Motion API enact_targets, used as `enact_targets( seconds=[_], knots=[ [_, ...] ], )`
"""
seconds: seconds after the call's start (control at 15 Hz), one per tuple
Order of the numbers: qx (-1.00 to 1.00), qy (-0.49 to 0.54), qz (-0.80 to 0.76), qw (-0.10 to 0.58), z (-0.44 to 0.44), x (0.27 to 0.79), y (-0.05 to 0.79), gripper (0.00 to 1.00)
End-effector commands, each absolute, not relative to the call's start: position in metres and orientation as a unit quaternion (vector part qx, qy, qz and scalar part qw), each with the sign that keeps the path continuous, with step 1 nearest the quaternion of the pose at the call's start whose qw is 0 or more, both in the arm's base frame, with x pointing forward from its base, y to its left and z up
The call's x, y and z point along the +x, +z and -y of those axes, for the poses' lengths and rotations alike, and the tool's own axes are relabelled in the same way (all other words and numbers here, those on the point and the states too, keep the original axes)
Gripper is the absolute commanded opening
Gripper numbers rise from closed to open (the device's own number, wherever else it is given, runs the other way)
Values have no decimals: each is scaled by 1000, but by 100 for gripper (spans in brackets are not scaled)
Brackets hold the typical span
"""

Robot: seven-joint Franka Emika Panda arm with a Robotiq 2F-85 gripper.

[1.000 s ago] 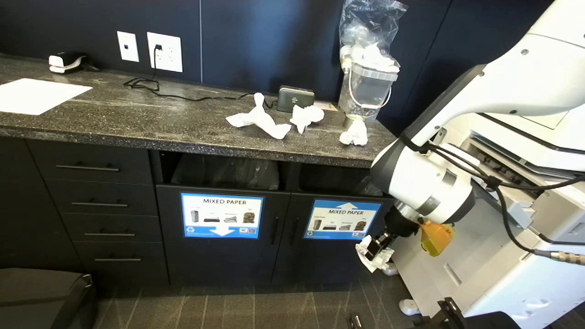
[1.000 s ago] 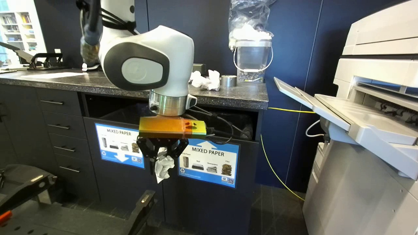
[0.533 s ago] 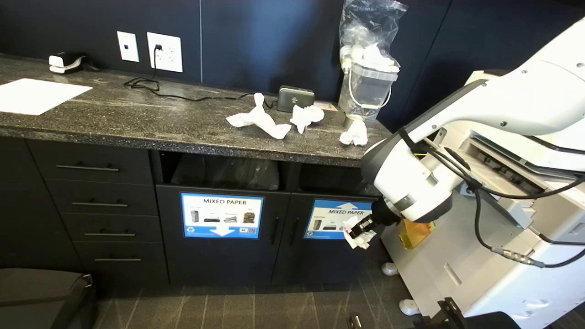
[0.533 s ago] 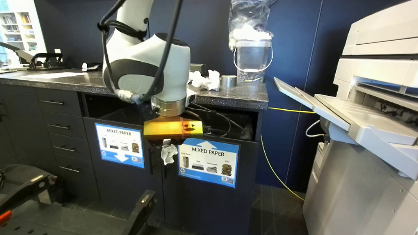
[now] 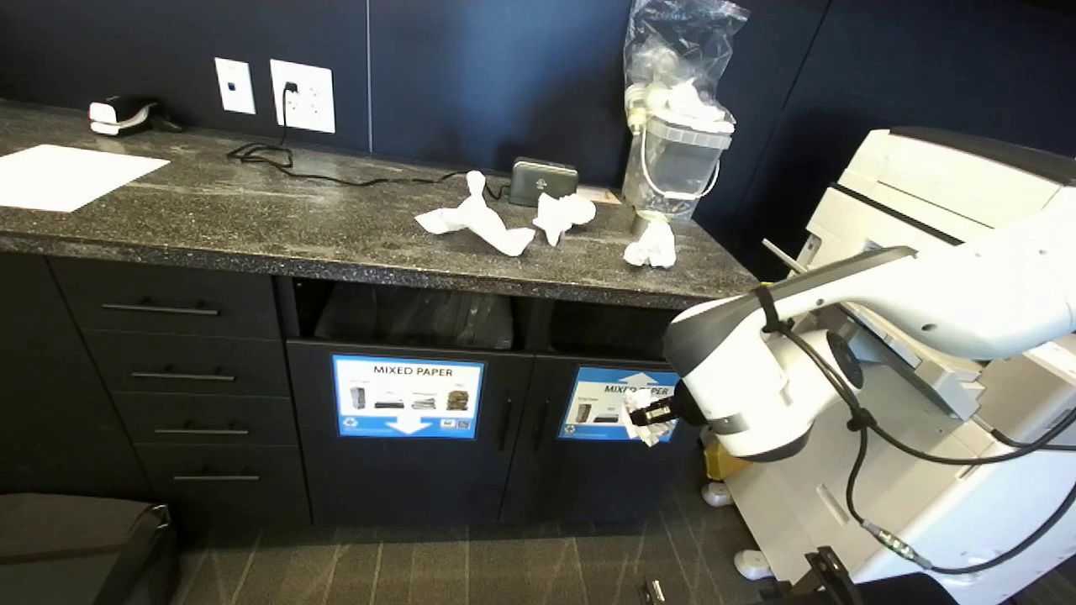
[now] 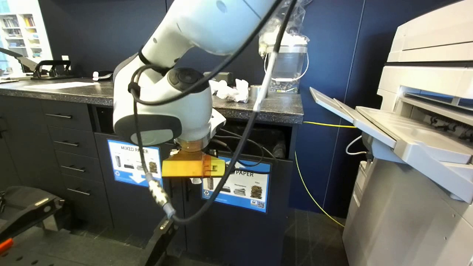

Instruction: Place two crumpled papers inside the bin on the right

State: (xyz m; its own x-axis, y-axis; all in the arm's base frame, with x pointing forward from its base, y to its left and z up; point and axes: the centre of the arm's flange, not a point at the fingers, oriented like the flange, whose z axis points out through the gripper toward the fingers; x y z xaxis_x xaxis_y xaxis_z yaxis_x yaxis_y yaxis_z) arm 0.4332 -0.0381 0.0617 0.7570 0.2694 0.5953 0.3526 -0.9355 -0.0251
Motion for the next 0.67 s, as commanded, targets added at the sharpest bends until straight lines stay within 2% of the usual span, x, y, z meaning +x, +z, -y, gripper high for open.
enact_targets(
  seconds=[0.0, 0.6],
  knots=[
    [-923, -361, 111, 78, 25, 443, 31, 11],
    [-855, -509, -10, 98, 8, 471, 46, 10]
  ],
)
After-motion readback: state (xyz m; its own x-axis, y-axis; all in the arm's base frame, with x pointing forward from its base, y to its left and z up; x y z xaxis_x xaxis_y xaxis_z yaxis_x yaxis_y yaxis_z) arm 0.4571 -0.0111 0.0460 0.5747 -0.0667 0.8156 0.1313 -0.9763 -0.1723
